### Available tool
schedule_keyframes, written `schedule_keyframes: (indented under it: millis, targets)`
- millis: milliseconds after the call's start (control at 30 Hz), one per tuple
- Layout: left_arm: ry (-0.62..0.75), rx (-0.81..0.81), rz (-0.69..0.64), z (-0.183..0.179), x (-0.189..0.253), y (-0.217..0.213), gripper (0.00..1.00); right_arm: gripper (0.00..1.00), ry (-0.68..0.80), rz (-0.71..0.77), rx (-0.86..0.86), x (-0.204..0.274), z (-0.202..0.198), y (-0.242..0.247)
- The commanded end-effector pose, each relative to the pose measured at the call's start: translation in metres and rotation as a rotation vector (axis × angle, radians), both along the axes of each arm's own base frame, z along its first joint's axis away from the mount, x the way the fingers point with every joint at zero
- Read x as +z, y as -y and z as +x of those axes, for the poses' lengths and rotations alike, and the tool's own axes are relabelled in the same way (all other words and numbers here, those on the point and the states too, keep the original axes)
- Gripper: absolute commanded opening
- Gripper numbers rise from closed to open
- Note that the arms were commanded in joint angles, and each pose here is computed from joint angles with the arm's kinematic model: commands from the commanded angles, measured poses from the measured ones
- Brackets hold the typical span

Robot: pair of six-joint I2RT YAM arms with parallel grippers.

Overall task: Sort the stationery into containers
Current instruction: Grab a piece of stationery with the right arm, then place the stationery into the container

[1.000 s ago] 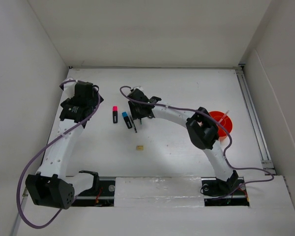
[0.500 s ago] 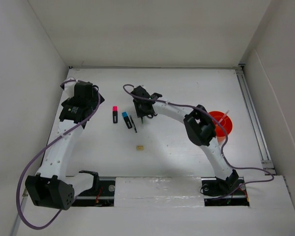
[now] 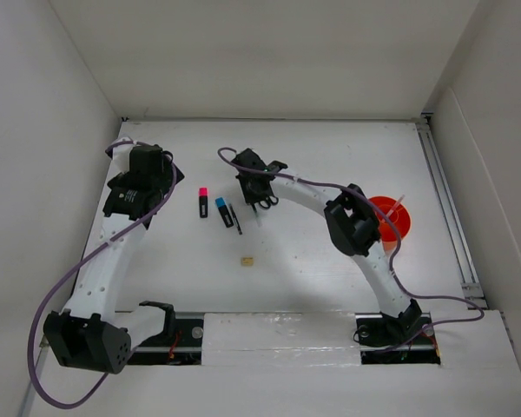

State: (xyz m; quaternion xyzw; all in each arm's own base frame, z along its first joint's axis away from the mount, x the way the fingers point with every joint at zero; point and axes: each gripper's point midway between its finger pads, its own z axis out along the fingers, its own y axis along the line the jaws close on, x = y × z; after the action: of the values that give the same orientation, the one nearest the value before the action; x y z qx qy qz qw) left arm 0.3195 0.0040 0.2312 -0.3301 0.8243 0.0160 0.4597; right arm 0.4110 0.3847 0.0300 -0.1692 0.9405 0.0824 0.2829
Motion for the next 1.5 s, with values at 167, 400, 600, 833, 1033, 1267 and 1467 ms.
schedule_keyframes:
  millis: [167,400,600,833,1033,1267,1467]
  targets:
    - [0.082,-0.005,-0.006,0.002,0.022,0.000,0.99,0.00,-0.122,0.004,0.098,-0.023,-0.019,0.004]
    - [0.087,-0.020,-0.007,0.004,0.023,0.002,0.99,0.00,0.095,0.407,0.304,0.122,-0.031,-0.025]
    - [0.127,-0.081,-0.022,0.004,0.032,0.011,0.99,0.00,0.421,0.599,0.309,0.254,-0.056,0.055]
    - [0.165,-0.168,-0.048,0.007,0.040,0.025,0.99,0.00,0.887,0.597,-0.004,0.332,-0.072,0.210]
    - [0.198,-0.257,-0.080,0.004,0.046,0.040,0.99,0.00,1.119,0.496,-0.125,0.349,-0.097,0.287]
    - [0.261,-0.377,-0.114,0.003,0.055,0.060,0.99,0.00,1.241,0.498,-0.480,0.340,-0.098,0.363]
    - [0.276,-0.441,-0.136,0.003,0.059,0.071,0.99,0.00,1.266,0.481,-0.655,0.315,-0.098,0.394]
